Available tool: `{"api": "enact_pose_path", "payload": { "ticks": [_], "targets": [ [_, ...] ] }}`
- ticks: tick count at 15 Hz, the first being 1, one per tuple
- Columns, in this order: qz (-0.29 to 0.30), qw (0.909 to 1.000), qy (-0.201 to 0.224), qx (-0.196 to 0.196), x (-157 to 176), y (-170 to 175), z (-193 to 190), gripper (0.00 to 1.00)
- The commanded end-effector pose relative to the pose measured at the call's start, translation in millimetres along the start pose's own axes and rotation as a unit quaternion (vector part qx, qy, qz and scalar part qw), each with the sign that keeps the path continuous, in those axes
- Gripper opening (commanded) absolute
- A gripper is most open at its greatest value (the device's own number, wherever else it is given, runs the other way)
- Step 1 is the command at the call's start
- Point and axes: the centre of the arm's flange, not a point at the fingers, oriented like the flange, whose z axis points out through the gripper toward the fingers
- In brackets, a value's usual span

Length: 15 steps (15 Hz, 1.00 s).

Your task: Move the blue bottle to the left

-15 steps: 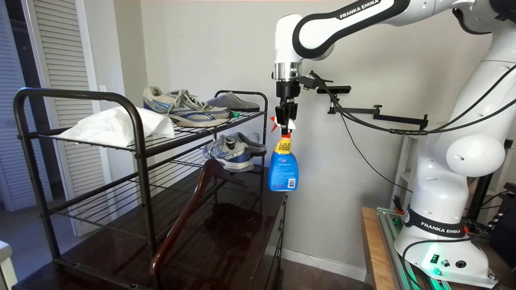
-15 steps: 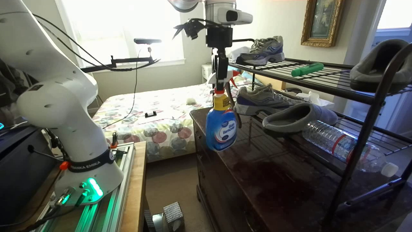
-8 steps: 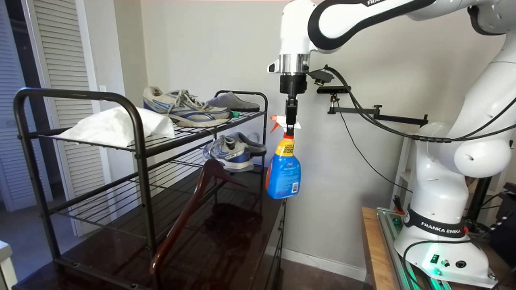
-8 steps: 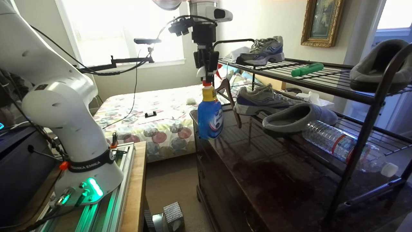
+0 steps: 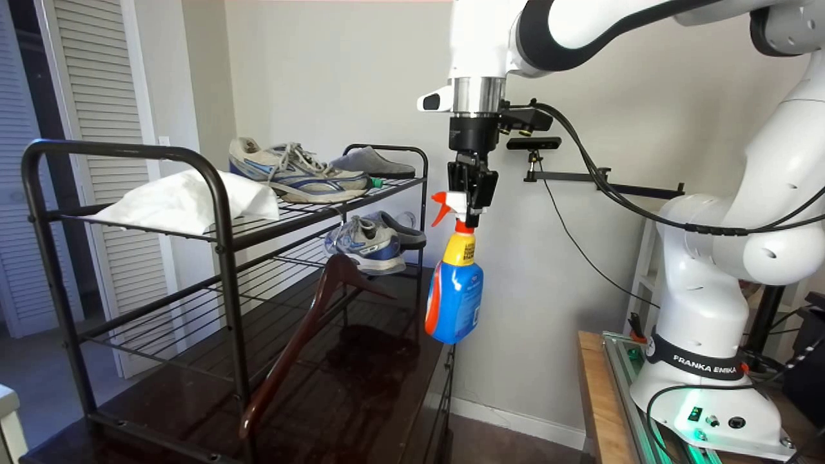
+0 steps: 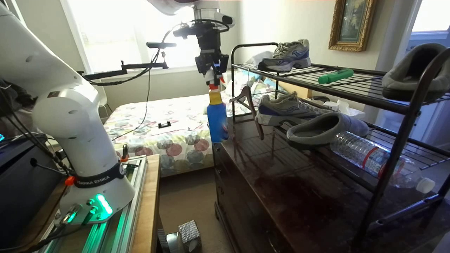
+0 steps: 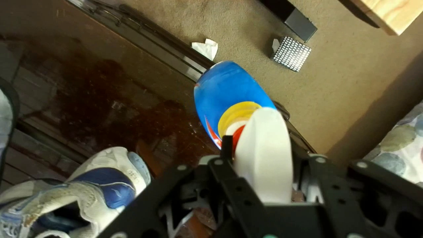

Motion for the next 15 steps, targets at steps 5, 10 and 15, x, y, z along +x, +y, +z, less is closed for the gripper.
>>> {"api": "enact_pose_path", "payload": {
  "ticks": [5,10,15],
  "targets": [
    [-0.002,0.9999,-0.015,0.007,1,-1,15,0.38],
    [-0.036,0.999,-0.014,-0.02,39,-14,16,0.13],
    [-0.1,0.9936,-0.001,-0.051,84,-48,19,0.13]
  ]
}}
